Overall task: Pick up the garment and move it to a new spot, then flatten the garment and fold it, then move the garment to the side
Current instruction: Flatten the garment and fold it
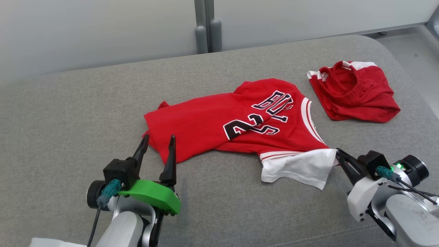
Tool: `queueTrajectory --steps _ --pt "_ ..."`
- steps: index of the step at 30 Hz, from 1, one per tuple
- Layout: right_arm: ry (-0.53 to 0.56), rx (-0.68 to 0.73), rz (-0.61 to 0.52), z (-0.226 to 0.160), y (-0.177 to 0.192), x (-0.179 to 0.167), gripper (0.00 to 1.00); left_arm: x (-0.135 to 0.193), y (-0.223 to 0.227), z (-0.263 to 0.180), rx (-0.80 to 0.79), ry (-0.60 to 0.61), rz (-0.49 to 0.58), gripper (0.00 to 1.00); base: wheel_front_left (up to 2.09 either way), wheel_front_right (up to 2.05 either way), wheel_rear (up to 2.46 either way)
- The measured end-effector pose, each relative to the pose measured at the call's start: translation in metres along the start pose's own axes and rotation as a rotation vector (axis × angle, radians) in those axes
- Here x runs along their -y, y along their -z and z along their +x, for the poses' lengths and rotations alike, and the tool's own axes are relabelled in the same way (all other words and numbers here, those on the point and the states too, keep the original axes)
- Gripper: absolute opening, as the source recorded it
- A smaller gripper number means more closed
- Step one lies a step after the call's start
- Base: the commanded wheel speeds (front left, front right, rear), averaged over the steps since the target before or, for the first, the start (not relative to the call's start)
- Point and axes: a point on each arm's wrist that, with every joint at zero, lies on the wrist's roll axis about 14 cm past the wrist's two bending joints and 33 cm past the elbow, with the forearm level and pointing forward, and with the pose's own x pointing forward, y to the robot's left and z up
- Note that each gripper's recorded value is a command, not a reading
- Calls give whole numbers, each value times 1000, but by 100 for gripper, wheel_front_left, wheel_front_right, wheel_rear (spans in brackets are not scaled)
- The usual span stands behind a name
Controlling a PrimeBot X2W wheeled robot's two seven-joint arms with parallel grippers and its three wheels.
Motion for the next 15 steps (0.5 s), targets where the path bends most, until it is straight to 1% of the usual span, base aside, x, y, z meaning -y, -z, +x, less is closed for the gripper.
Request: queueTrajectory --steps 5,8,9,11,12,13,15 --pt "68 -61 32 -18 23 22 0 12 5 4 -11 35 4 100 0 0 0" --pt "92 -66 44 -18 24 31 0 12 10 5 -24 38 2 100 0 0 0" --pt "98 -65 47 -17 24 34 5 12 11 5 -28 38 1 100 0 0 0" --pt "109 -65 53 -15 24 38 41 12 14 6 -35 40 1 100 0 0 0" --pt "111 -64 52 -14 23 39 84 13 16 7 -39 44 3 100 0 0 0" --pt "113 -63 52 -13 22 41 100 14 18 7 -44 47 3 100 0 0 0" --pt "122 -54 54 -11 20 44 100 15 21 8 -52 50 0 100 0 0 0"
